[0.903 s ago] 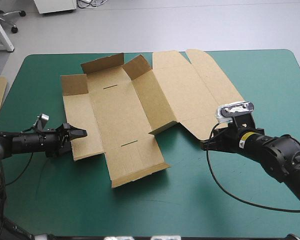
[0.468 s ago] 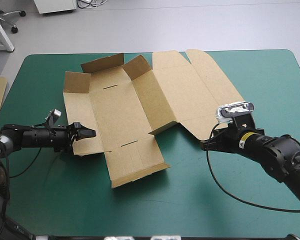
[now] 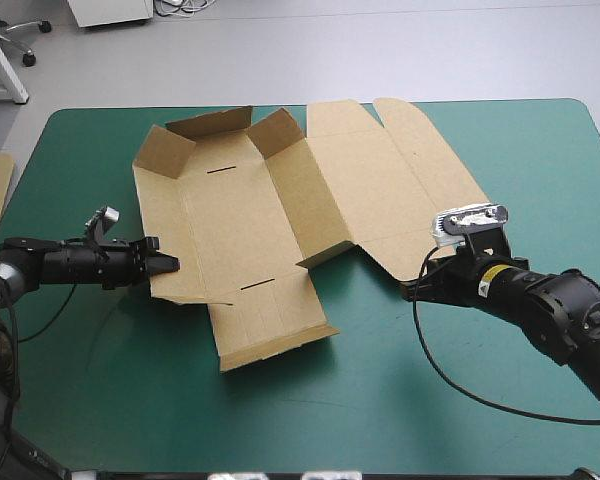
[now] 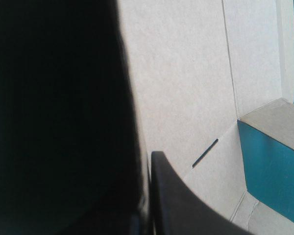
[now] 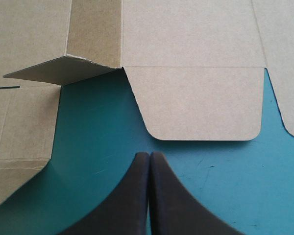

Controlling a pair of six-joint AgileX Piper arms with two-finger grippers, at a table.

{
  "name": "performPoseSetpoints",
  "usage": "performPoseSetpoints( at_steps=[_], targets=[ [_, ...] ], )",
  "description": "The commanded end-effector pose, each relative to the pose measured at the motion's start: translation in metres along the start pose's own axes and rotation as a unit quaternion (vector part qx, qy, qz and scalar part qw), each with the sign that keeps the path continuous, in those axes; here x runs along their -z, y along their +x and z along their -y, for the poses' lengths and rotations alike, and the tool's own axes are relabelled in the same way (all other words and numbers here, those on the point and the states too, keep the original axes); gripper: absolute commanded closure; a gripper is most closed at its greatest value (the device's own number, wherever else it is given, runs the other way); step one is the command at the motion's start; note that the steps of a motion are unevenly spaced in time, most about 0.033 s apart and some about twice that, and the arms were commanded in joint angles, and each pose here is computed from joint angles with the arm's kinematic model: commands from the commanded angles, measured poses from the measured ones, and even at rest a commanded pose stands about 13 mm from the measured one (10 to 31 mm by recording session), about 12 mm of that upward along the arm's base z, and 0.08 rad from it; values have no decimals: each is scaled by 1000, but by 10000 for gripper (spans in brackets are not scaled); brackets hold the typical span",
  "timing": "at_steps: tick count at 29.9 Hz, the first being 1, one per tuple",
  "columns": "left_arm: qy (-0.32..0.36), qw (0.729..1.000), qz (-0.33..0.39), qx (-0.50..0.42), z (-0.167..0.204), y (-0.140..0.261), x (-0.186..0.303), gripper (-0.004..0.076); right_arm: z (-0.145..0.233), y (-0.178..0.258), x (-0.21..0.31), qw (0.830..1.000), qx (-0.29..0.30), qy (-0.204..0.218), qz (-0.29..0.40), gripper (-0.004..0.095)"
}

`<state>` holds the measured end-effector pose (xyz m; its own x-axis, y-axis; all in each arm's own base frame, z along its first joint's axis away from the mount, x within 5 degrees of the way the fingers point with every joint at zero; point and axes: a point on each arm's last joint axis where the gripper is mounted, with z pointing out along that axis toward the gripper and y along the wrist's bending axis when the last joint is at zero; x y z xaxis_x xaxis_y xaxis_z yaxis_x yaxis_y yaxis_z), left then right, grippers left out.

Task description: Fold the box

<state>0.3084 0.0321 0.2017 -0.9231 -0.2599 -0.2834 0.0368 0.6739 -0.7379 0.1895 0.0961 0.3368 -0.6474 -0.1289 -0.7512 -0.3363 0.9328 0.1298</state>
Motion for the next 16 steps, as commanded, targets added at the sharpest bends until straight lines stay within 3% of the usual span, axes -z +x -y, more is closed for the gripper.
performPoseSetpoints(
  at_steps=[1, 16],
  targets=[
    [27, 999, 10, -46, 23, -10, 14, 738, -1, -14, 12, 999, -1, -5, 46, 942],
    [7, 993, -71, -90, 39, -17, 31, 738, 4, -9, 11, 999, 24, 19, 19, 942]
  ],
)
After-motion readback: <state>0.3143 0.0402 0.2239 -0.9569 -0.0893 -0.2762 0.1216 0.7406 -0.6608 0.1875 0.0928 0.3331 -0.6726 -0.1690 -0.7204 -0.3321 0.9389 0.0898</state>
